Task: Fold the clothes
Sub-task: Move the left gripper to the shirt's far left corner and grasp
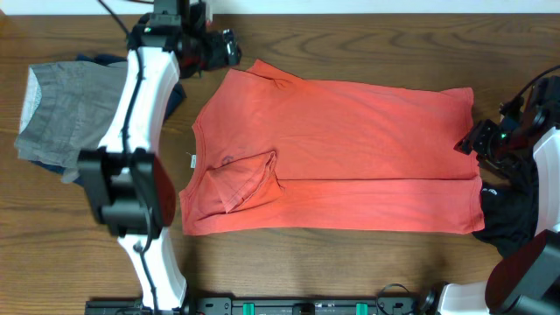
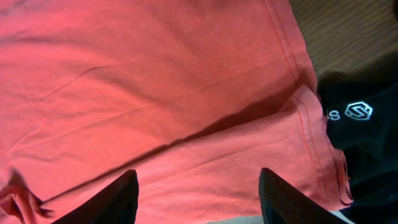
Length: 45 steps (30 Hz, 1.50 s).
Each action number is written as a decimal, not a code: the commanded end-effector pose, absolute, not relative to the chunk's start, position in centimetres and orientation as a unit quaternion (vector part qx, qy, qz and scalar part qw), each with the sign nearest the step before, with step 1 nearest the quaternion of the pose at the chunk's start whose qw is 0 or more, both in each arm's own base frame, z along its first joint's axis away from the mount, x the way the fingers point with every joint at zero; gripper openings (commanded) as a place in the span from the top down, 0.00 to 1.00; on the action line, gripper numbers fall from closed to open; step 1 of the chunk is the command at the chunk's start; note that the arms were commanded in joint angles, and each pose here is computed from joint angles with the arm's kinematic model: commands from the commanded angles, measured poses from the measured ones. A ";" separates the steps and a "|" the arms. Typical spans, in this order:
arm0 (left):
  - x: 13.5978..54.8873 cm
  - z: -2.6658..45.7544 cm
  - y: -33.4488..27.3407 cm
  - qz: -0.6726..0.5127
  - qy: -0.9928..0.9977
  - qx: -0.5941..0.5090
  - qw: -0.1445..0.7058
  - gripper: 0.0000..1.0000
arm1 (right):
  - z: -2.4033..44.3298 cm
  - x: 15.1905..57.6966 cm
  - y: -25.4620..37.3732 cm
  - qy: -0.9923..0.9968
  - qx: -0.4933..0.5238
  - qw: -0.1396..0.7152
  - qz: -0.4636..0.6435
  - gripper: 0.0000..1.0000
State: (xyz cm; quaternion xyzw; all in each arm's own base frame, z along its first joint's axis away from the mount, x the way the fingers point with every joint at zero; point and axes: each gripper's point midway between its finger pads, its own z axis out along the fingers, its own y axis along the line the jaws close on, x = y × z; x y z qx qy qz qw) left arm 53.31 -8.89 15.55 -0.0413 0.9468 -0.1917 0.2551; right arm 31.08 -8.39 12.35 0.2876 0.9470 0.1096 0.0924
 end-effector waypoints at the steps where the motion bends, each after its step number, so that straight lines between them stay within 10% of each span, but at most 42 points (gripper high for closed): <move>1: 55.9 13.4 -9.0 -0.192 0.944 -0.028 0.265 0.08 | 13.1 31.5 -8.1 0.950 0.271 0.106 0.112 0.41; 23: 57.8 2.9 -9.9 -0.177 0.957 -0.028 0.226 0.11 | 13.2 31.7 -8.1 0.950 0.270 0.109 0.111 0.41; 29: 56.8 0.8 -10.9 -0.176 0.964 -0.023 0.200 0.28 | 13.1 31.5 -8.1 0.950 0.271 0.106 0.112 0.42; 37: 56.6 0.8 -10.7 -0.175 0.965 -0.025 0.195 0.92 | 13.1 31.4 -8.1 0.951 0.271 0.104 0.110 0.42; 45: 56.0 5.0 -10.7 -0.178 0.962 -0.027 0.206 0.94 | 13.1 31.8 -8.9 0.951 0.272 0.114 0.092 0.44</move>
